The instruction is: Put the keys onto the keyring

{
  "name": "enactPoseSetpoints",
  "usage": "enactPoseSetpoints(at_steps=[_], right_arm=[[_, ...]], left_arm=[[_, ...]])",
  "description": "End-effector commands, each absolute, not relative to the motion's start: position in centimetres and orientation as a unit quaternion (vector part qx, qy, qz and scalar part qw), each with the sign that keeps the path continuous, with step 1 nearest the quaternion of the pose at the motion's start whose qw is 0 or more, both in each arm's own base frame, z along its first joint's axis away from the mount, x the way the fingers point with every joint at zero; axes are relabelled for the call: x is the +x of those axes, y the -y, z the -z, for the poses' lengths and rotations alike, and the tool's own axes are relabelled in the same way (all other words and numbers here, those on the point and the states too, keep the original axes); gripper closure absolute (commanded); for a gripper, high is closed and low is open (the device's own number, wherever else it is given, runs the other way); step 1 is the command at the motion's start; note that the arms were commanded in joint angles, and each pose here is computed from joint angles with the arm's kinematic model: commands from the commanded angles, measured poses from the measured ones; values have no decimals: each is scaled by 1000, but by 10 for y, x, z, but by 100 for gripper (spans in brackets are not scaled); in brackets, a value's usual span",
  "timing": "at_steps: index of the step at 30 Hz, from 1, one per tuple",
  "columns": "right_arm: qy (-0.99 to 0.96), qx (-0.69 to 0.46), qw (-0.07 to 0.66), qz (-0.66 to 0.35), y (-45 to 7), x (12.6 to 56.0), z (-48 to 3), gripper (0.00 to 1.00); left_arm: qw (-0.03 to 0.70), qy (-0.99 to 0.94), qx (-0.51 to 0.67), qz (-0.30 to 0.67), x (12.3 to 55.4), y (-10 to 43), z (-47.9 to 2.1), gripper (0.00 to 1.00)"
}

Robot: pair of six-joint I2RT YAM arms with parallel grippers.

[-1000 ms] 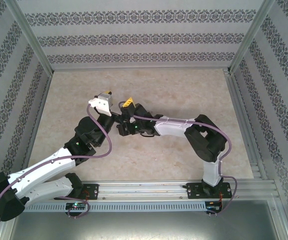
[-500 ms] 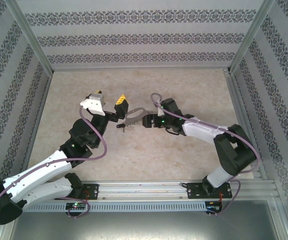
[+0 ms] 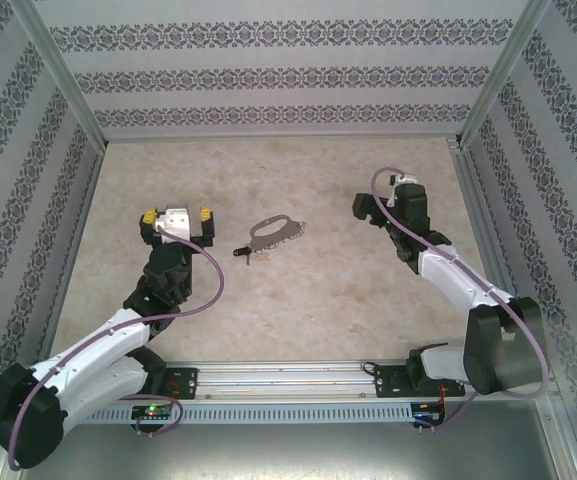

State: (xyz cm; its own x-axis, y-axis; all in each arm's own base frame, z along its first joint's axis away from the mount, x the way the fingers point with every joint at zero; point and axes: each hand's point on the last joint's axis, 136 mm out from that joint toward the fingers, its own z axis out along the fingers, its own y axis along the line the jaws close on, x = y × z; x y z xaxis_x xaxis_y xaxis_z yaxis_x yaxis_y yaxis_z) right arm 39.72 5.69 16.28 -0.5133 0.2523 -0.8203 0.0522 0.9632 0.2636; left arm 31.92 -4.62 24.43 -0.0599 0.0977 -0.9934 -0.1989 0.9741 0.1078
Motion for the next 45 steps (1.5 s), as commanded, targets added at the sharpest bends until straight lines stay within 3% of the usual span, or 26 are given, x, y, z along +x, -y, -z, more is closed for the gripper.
enactPoseSetpoints(at_steps=[1,6,12,22,28,30,32,45], right_arm=[[-847,110,520,0,-6,400,-167,2],[-831,154,531,56,39,387,-151,2],[-831,118,538,76,39,383,-127,2],[-779,54,624,21,13,386,-108,2],[-804,22,595,-17,1,398,-105,2],[-807,22,589,-16,2,398,-105,2],[-804,22,594,-14,2,399,-106,2],[-805,24,593,13,1,399,-106,2]], left_arm=[[671,-728,-59,-127,326,20,-223,0],[653,-736,-59,-166,342,0,-179,0],[635,-746,-41,-193,365,-5,-149,0],[628,-767,-15,-127,373,-1,-115,0],[576,-815,-24,-64,397,-12,-86,0],[551,-832,-41,-48,397,-19,-83,0],[578,-814,-39,-46,400,-20,-88,0],[571,-820,-28,-42,399,-15,-86,0]])
